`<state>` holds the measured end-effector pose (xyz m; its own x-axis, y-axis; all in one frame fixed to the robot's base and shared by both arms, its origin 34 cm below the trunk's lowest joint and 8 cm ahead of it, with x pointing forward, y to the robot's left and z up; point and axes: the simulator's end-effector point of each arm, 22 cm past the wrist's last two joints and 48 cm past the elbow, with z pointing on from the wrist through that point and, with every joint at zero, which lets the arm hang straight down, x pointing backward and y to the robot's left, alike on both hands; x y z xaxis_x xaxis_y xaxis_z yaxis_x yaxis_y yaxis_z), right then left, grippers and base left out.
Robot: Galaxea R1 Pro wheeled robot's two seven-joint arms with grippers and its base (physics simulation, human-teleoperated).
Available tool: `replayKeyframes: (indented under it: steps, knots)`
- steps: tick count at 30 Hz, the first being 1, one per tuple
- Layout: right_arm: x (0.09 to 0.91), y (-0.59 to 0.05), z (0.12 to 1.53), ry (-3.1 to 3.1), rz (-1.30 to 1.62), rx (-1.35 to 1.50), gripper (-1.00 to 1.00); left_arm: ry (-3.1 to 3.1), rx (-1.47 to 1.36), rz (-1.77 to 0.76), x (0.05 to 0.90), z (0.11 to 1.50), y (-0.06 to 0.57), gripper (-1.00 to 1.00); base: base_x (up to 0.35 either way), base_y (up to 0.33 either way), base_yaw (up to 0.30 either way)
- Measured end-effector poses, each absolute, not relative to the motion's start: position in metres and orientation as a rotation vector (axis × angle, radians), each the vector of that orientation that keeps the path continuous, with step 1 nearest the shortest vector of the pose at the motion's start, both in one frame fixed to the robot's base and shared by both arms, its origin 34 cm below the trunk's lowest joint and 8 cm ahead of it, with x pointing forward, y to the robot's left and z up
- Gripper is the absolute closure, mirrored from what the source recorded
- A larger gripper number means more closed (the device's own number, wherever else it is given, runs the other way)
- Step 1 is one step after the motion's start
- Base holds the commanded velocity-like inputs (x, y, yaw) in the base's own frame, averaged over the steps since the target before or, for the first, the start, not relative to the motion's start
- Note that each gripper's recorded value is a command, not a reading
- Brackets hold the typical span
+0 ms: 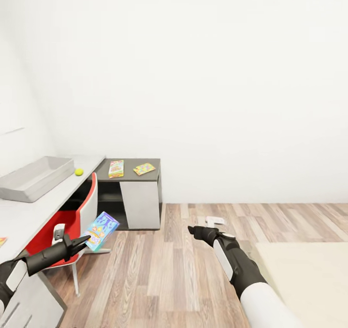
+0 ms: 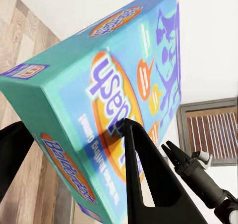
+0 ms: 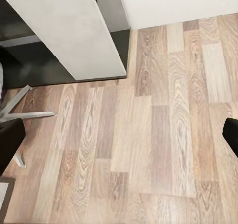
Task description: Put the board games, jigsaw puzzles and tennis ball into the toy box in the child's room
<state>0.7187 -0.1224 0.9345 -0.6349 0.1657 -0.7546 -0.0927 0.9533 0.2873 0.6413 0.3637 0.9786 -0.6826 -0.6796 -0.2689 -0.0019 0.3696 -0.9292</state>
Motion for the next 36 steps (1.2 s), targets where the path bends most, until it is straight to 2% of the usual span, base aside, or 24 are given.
replayKeyframes:
  steps: [10,26,36]
  knots:
    - [0.719,-0.122,0.942,2.216,0.379,0.050,-1.00,1.975,-0.576,-1.349,0.642,0.986,0.363,1.00,0.000,0.000,0.164]
    - [0.720,-0.122,0.945,2.210,0.382,0.051,-1.00,1.975,-0.571,-1.350,0.642,0.987,0.363,1.00,0.002,-0.001,0.011]
    - [0.720,-0.122,0.945,2.210,0.382,0.051,-1.00,1.979,-0.571,-1.345,0.641,0.986,0.363,1.00,0.227,-0.163,0.000]
